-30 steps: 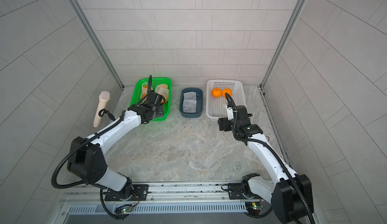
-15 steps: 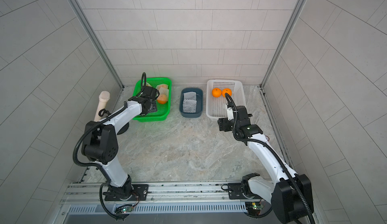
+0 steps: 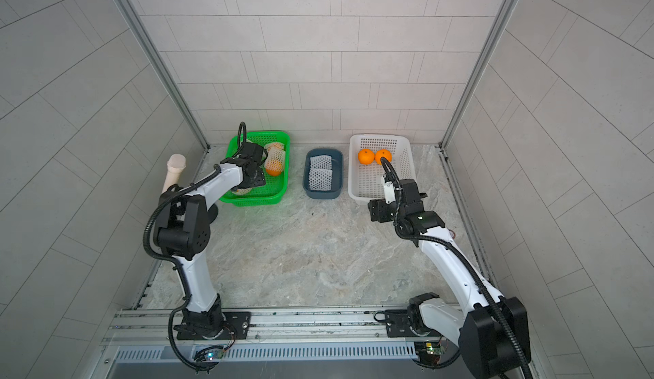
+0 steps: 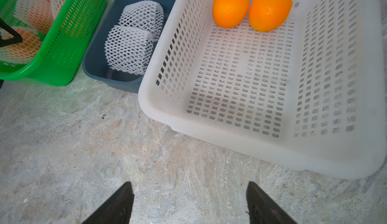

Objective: Remove foam nets from oranges
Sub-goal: Pick up the orange from the basket.

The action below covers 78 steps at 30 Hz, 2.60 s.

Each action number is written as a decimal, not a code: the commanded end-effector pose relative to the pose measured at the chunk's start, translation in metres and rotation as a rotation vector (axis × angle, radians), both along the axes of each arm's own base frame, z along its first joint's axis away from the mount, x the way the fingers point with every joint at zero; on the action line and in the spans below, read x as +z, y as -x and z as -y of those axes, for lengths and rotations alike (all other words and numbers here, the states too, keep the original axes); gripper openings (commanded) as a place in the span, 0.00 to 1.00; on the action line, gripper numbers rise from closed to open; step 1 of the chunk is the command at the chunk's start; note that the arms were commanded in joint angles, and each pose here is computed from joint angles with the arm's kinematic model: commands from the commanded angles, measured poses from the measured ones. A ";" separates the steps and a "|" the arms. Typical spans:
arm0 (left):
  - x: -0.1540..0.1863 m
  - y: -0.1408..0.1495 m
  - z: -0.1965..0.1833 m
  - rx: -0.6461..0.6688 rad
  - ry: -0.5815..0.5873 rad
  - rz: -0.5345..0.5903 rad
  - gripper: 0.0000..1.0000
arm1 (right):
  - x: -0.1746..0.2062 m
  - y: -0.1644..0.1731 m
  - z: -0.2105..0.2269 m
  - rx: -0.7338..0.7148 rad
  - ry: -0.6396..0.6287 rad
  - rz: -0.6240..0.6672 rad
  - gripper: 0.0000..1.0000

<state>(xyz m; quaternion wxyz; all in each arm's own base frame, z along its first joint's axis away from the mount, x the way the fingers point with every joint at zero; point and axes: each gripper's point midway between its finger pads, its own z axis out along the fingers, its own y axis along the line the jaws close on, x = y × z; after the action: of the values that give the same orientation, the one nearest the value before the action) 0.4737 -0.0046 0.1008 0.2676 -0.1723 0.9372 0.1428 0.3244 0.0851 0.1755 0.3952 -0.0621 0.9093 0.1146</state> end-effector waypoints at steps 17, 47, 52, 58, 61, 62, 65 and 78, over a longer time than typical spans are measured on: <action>-0.024 -0.010 -0.024 0.047 -0.063 -0.090 0.83 | 0.011 0.002 -0.002 0.009 -0.010 0.035 0.86; -0.063 -0.015 -0.031 0.038 -0.037 -0.228 0.83 | 0.010 0.001 -0.001 0.007 -0.008 0.032 0.86; -0.062 -0.017 -0.028 0.028 -0.023 -0.226 0.80 | 0.011 0.001 -0.001 0.004 -0.006 0.034 0.86; -0.058 -0.016 -0.023 0.013 0.002 -0.220 0.71 | 0.011 0.001 0.000 -0.002 -0.003 0.037 0.86; -0.054 -0.015 -0.020 0.001 0.016 -0.214 0.67 | 0.011 0.002 0.000 -0.002 -0.003 0.037 0.86; -0.052 -0.014 -0.019 -0.003 0.021 -0.212 0.67 | 0.011 0.002 0.000 0.000 -0.003 0.037 0.86; -0.043 -0.011 -0.016 -0.015 0.031 -0.194 0.67 | 0.011 0.002 0.000 -0.002 -0.005 0.039 0.86; -0.007 0.003 0.005 -0.079 0.076 -0.124 0.66 | 0.011 0.002 0.000 -0.002 -0.005 0.039 0.86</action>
<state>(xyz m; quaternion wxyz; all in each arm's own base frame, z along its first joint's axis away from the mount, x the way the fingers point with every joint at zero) 0.4745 -0.0018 0.0773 0.1937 -0.1448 0.9632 0.1168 0.3235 0.0849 0.1797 0.4013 -0.0621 0.9066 0.1153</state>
